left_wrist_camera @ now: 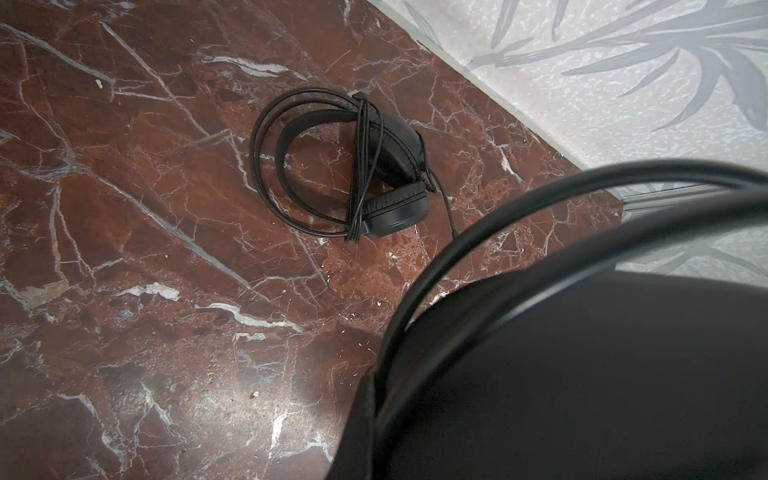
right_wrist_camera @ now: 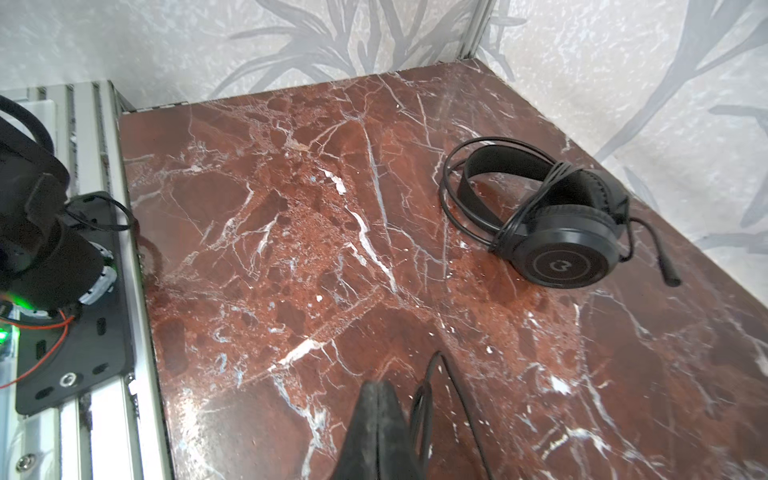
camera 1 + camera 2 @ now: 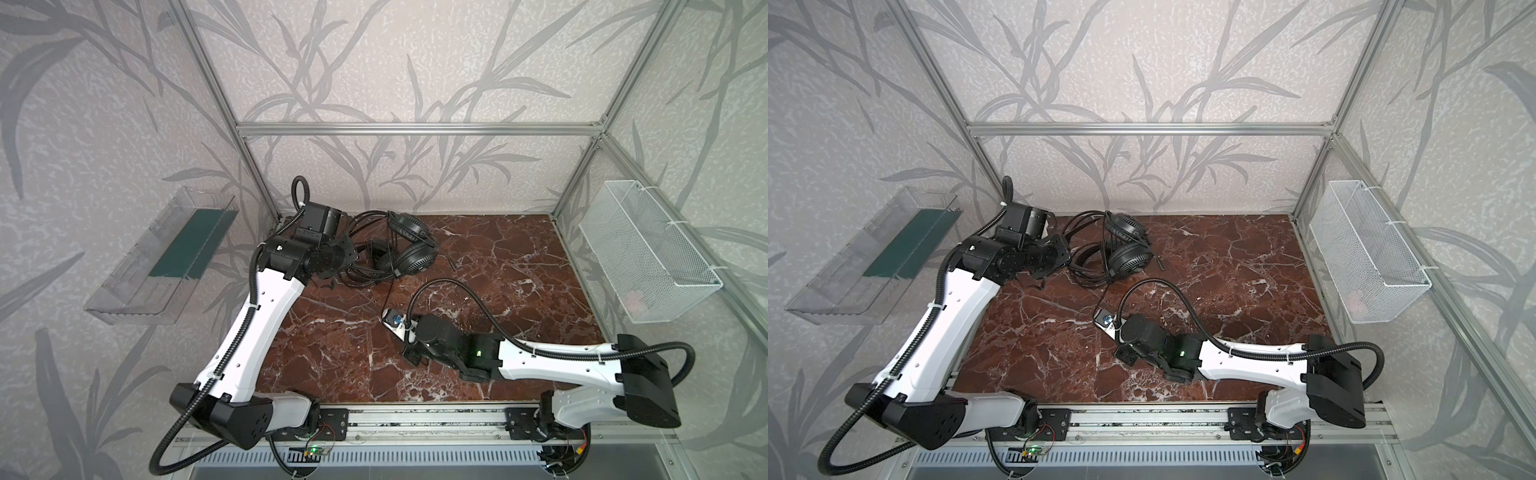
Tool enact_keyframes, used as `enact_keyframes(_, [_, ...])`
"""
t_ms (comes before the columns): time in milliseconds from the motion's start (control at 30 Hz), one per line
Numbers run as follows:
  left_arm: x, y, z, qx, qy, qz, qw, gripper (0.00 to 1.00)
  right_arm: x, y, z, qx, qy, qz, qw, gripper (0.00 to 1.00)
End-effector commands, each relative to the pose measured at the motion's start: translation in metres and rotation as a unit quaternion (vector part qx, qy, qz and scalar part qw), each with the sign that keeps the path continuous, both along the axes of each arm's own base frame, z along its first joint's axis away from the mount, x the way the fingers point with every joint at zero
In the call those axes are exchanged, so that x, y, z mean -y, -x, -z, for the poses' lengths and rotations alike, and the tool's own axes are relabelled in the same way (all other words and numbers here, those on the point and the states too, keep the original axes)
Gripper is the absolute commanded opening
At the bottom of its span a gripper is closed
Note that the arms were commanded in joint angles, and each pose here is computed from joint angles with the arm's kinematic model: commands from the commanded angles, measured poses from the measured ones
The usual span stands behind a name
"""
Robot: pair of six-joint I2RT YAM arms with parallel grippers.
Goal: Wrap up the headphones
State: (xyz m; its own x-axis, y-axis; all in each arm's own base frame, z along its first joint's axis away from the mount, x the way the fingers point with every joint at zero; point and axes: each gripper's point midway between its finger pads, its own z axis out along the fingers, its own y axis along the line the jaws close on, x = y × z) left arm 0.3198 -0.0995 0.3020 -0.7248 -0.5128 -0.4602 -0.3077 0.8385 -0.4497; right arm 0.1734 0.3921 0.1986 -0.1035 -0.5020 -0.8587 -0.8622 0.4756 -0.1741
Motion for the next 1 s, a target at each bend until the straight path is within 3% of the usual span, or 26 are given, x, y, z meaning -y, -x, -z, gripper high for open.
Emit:
enact_keyframes(0, [-0.014,-0.031,-0.028,0.087,0.016,-0.065,0.994,0.0,0.006,0.025,-0.029,0.057,0.037,-0.069,0.995,0.01])
enact_keyframes(233, [-0.018,-0.033,0.014,0.043,-0.012,-0.068,0.997,0.0,0.02,0.023,-0.064,0.116,0.032,-0.065,0.991,0.03])
enact_keyframes(400, [-0.018,-0.034,0.019,0.037,-0.01,-0.073,0.997,0.0,0.012,0.039,-0.058,0.089,0.024,-0.105,0.99,0.06])
enact_keyframes(533, [-0.017,-0.035,0.02,0.036,-0.009,-0.07,0.997,0.0,0.005,0.04,-0.051,0.092,0.027,-0.099,0.99,0.06])
enact_keyframes(767, [-0.017,-0.03,0.044,0.009,-0.019,-0.065,0.998,0.0,0.005,0.028,-0.077,0.15,0.055,-0.073,0.985,0.06])
enact_keyframes(967, [-0.019,-0.022,0.081,-0.026,-0.033,-0.063,0.997,0.0,0.009,0.019,-0.112,0.21,0.108,-0.07,0.969,0.1])
